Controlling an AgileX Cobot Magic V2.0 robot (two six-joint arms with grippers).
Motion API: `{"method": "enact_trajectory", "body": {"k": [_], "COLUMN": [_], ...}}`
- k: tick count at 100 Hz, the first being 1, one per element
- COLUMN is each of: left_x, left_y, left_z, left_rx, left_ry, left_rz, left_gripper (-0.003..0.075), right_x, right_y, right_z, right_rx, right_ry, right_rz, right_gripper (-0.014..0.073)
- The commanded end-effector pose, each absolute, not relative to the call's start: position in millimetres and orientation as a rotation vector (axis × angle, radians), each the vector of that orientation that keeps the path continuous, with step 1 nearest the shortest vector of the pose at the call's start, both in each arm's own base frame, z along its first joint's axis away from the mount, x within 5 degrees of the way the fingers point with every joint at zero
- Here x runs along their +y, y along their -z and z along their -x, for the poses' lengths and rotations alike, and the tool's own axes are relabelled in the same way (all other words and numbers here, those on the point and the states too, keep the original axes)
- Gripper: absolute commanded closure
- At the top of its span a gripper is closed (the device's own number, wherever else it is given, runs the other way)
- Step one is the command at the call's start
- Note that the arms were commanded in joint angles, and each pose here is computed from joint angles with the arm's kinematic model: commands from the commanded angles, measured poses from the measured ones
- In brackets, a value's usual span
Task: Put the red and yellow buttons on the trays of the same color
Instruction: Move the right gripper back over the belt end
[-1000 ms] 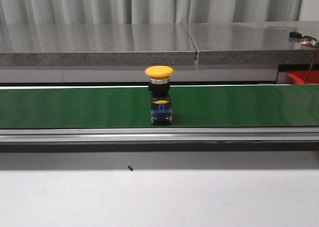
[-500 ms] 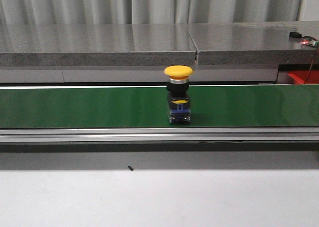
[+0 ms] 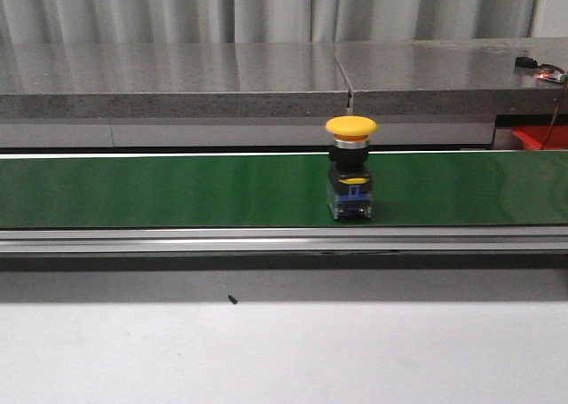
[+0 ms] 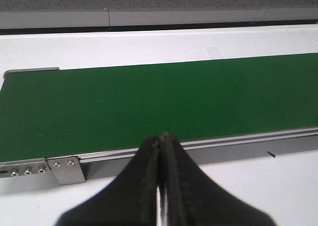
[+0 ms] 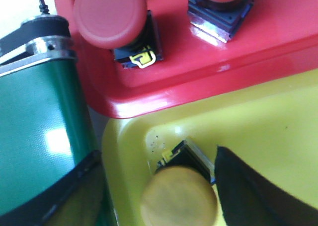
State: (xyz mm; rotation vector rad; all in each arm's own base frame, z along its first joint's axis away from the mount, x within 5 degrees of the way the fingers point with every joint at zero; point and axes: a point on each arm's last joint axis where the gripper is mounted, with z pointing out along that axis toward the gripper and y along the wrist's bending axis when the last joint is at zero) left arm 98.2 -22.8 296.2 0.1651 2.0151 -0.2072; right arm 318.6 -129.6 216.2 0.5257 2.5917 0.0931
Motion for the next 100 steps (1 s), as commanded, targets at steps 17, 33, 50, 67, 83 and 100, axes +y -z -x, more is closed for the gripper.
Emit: {"method": "enact_trajectory", "body": {"k": [17, 33, 50, 67, 83, 100], "left_x": [-23, -23, -23, -23, -23, -23], "left_y": [-310, -310, -310, -310, -310, -310], "left_z": [-101, -101, -101, -101, -101, -101], "left_rx": [1.927, 1.927, 1.927, 1.927, 1.927, 1.927], "left_ry": [0.22, 0.22, 0.22, 0.22, 0.22, 0.22], "left_rz": [-0.148, -0.148, -0.148, -0.148, -0.148, -0.148], "left_gripper": [0.0739, 0.0739, 0.0739, 0.0739, 0.0739, 0.0739], "right_x": [-132, -129, -126, -113, -87, -58], "right_y": [-243, -263, -289, -306, -312, -316], "right_z": [-318, -312, -302, -294, -287, -277], "right_rx": [2.482, 2.426, 2.335, 2.29, 2.266, 2.255], "right_ry": [-0.056, -0.036, -0.001, 0.006, -0.001, 0.004], "right_rz": [-0.516, -0.499, -0.474, -0.419, -0.311, -0.162], "right_gripper": [0.0095, 0.0096, 0.0109, 0.0156, 0.0162, 0.0162]}}
